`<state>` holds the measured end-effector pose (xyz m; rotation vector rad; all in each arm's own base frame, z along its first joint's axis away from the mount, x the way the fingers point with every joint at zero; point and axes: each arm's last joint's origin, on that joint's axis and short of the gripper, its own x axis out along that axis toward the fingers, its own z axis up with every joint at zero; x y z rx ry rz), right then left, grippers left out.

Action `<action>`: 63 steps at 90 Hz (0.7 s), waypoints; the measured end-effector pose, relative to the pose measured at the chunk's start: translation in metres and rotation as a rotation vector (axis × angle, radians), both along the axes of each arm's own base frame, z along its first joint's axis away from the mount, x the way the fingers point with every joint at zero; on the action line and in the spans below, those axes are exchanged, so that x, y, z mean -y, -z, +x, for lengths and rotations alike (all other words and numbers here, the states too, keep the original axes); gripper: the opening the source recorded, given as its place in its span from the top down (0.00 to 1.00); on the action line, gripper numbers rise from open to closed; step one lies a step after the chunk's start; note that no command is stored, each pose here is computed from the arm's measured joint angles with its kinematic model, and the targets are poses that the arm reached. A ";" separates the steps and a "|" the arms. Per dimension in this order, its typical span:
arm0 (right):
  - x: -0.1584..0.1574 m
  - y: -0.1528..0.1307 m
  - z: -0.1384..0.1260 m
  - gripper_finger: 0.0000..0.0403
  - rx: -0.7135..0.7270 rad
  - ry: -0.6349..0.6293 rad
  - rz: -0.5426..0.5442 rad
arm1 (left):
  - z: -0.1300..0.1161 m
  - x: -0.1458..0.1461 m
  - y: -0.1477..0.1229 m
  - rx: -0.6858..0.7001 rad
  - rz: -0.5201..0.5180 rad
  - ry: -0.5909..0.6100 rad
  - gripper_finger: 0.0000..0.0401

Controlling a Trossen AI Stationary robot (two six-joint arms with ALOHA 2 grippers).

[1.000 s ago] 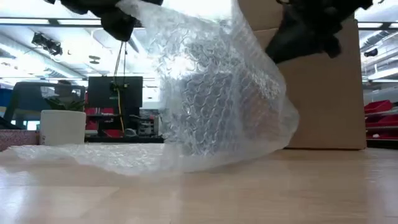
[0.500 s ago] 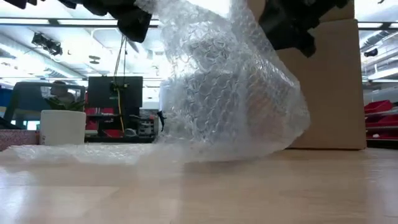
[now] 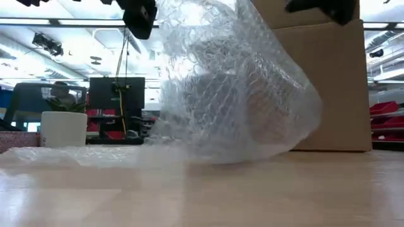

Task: Wrap mug
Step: Wrap the purple mug with the bubble wrap

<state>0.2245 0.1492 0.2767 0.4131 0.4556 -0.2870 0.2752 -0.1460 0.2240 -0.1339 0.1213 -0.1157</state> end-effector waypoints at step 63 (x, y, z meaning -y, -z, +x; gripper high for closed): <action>0.039 0.050 0.051 0.81 -0.158 0.232 -0.107 | 0.000 0.004 -0.007 0.073 0.036 0.153 1.00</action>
